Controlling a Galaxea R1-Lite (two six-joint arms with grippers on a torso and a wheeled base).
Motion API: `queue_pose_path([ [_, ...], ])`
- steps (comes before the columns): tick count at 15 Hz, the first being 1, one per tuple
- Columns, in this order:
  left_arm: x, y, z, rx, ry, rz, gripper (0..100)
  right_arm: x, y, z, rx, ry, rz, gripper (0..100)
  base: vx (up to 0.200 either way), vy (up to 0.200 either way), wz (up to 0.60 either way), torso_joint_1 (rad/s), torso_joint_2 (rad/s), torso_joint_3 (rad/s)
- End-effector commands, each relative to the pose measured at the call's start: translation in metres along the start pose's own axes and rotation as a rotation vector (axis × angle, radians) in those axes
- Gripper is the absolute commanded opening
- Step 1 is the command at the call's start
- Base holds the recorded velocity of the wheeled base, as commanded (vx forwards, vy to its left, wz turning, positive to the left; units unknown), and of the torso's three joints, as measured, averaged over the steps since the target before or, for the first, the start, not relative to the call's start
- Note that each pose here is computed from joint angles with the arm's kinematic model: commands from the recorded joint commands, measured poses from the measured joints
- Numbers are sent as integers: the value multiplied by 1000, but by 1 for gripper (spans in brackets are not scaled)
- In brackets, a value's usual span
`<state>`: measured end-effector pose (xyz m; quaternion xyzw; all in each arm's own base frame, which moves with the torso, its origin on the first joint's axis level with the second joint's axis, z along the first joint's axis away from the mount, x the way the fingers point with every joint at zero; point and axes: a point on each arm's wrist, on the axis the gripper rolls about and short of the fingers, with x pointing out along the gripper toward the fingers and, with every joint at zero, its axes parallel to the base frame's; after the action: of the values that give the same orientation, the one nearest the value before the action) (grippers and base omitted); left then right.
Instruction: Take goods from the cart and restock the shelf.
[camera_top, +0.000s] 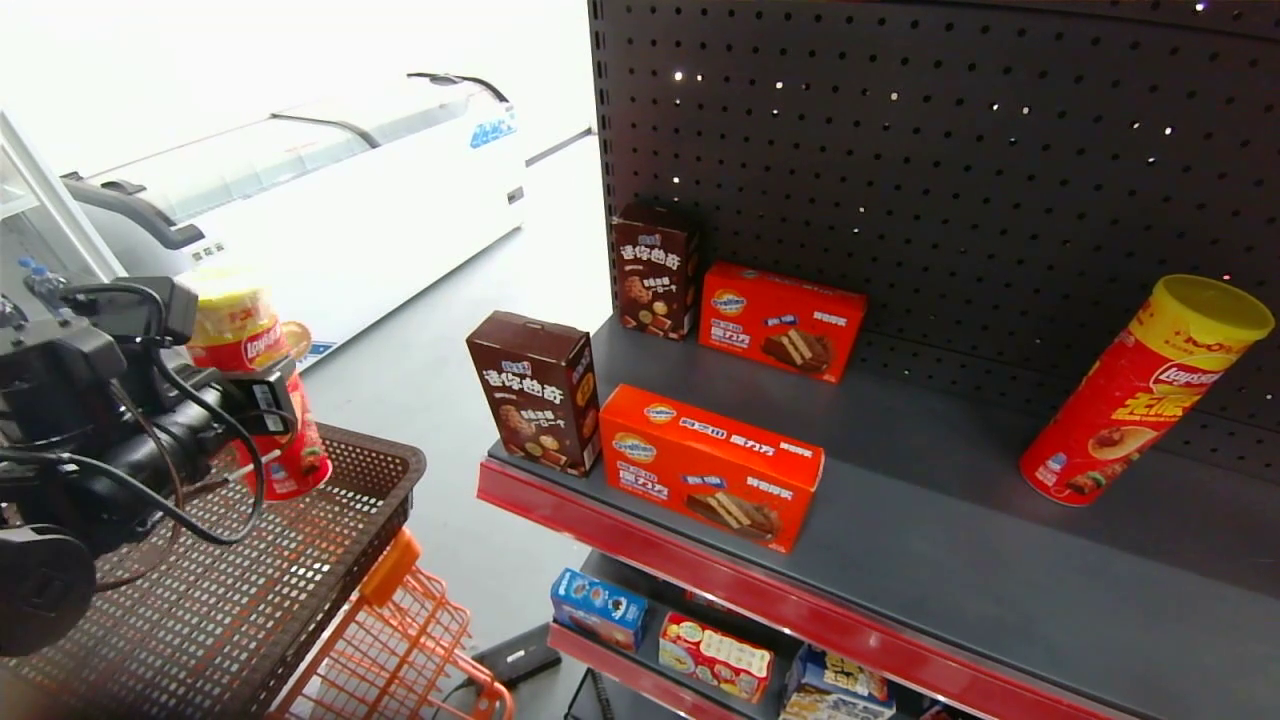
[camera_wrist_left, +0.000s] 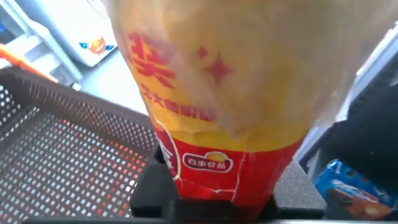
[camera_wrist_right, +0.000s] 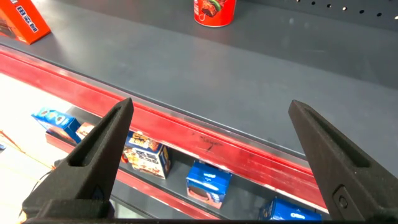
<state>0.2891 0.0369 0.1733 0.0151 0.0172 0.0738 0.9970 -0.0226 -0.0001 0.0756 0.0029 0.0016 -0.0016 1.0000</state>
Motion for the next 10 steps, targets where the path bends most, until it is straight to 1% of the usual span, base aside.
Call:
queue_pose_path([
  [1, -36, -6, 44, -1, -117, -65, 0, 0, 0, 0, 0, 1, 0, 100, 0, 0, 0, 0, 0, 0],
  [2, -49, -8, 46, 1, -109, -113, 0, 0, 0, 0, 0, 1, 0, 100, 0, 0, 0, 0, 0, 0],
  [3, -55, -10, 50, 0, -133, -132, 0, 0, 0, 0, 0, 1, 0, 100, 0, 0, 0, 0, 0, 0],
  [4, -58, -12, 52, 2, -138, -150, 0, 0, 0, 0, 0, 1, 0, 100, 0, 0, 0, 0, 0, 0],
  [6, -71, -26, 62, -1, -181, -234, 0, 0, 0, 0, 0, 1, 0, 100, 0, 0, 0, 0, 0, 0],
  [7, -75, -34, 66, -4, -190, -272, 0, 0, 0, 0, 0, 1, 0, 100, 0, 0, 0, 0, 0, 0],
  [8, -76, -37, 67, -5, -190, -288, 0, 0, 0, 0, 0, 1, 0, 100, 0, 0, 0, 0, 0, 0],
  [9, -88, -44, 72, -7, -201, -337, 0, 0, 0, 0, 0, 1, 0, 100, 0, 0, 0, 0, 0, 0],
  [10, -105, -54, 76, -9, -180, -409, 0, 0, 0, 0, 0, 1, 0, 100, 0, 0, 0, 0, 0, 0],
])
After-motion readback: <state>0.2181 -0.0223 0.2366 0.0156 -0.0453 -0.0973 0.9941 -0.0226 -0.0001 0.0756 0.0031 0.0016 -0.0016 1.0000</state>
